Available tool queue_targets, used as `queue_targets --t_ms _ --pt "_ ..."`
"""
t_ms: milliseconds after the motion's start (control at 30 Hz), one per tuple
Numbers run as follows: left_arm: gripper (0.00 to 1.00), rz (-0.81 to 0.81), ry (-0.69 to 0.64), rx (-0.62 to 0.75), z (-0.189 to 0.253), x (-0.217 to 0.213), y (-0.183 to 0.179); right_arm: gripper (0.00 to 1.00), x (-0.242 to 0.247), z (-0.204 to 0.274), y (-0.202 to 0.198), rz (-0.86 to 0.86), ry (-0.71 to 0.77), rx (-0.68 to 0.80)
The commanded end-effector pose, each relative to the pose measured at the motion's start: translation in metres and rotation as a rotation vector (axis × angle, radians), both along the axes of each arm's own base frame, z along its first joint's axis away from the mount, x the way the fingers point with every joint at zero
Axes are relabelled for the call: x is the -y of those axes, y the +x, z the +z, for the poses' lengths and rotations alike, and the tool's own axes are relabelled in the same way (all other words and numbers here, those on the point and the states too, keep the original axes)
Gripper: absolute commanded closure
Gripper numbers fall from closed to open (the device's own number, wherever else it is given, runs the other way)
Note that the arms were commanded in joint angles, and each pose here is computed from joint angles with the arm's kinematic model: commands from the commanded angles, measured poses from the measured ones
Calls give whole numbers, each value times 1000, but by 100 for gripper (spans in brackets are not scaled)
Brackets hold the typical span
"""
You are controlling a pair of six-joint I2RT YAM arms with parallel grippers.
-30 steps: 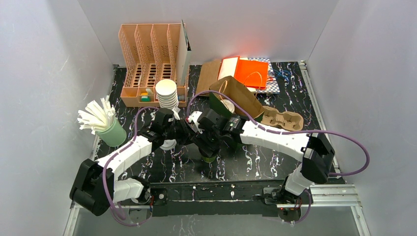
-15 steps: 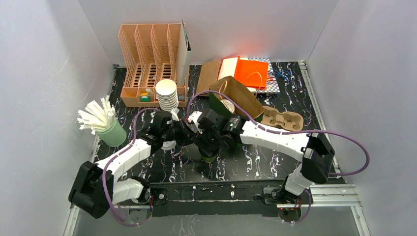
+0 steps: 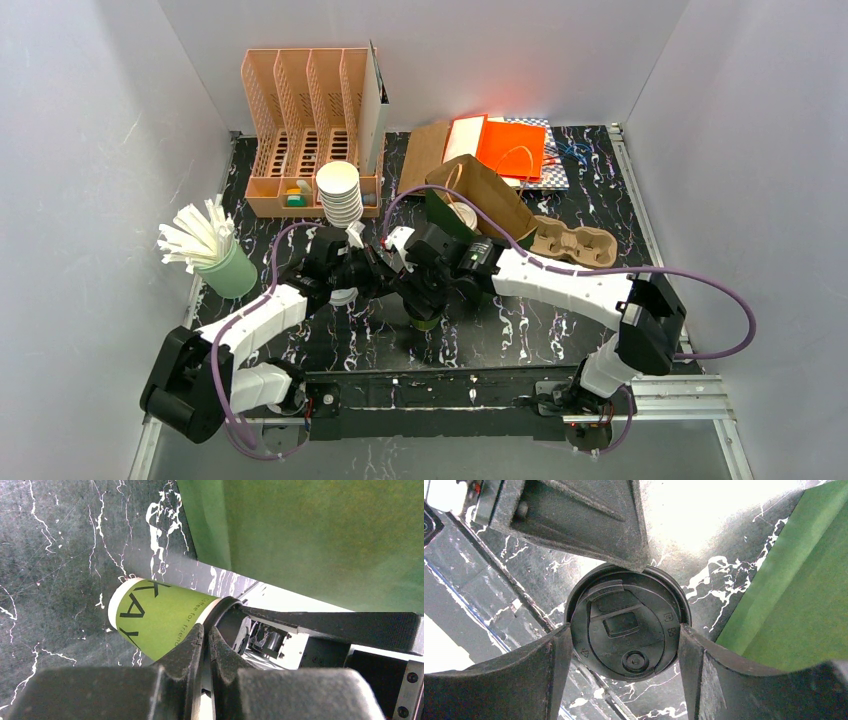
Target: Pack the takeout coffee
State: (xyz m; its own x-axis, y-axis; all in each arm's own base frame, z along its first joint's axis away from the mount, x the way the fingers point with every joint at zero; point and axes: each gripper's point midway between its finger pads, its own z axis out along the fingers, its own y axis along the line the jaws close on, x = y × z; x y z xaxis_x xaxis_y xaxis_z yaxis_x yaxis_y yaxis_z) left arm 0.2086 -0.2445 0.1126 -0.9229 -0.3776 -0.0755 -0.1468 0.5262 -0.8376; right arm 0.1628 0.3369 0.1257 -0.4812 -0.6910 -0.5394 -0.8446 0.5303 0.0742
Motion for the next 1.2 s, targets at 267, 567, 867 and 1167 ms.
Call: queue_targets --t_ms 267,567,867,1167 --pt "76 -84 241 -112 -15 -18 -19 51 40 -55 -27 -30 -238 -163" --pt "73 -71 240 -72 22 -22 -20 51 40 -55 -23 -18 -246 -147" --pt "87 -73 204 -118 10 -26 -40 51 43 -56 -26 -10 -253 -149" --pt "83 -63 128 -106 9 -13 -30 51 43 -56 -25 -6 -257 -151"
